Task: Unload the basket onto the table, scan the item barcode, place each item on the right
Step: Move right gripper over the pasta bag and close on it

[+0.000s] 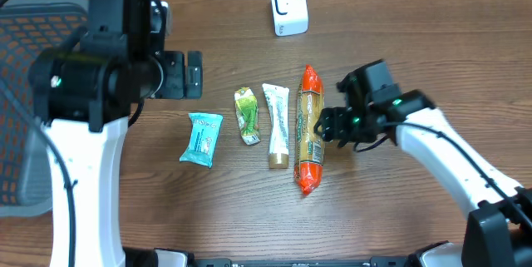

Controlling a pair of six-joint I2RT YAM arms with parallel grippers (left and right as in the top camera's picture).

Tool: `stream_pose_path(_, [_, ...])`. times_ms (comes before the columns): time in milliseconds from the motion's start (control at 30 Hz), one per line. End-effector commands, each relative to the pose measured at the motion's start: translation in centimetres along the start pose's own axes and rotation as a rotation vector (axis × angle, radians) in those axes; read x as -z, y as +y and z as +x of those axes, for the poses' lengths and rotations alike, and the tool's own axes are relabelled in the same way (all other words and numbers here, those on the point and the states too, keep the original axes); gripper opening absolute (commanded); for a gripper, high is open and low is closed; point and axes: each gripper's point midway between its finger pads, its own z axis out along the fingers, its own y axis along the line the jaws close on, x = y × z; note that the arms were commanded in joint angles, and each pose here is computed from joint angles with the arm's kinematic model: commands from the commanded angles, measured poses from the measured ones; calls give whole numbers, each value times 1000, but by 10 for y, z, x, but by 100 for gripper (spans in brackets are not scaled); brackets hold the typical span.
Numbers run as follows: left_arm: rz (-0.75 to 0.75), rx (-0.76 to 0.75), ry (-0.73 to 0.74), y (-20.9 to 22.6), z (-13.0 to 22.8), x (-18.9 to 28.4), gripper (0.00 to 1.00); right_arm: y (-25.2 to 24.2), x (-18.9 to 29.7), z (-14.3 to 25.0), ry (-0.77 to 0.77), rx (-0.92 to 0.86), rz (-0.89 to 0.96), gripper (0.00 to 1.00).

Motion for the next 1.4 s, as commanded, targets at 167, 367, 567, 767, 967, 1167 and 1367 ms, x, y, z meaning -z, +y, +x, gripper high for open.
stream_pose_path(167, [-31,-32,142,-2,-2,-54,100,2,-37,15,-37,17,152,79])
stream_pose_path(367, [-38,-39,219,-4,-1,-83,100,-7,-66,28,39,18,185,78])
stream_pose_path(567, [-33,-38,256,-7,0,-97,100,-16,-76,36,84,5,211,29])
stream_pose_path(767, [-32,-38,256,-8,0,-98,100,-13,-66,31,88,-8,216,4])
stream_pose_path(967, [-32,-38,256,-8,0,-98,100,-25,-12,2,6,-29,348,4])
stream_pose_path(1167, [-32,-38,256,-8,0,-98,100,-70,54,-5,-91,-56,747,4])
stream_pose_path(1367, [-32,-38,256,-8,0,-98,100,-83,22,6,9,4,860,4])
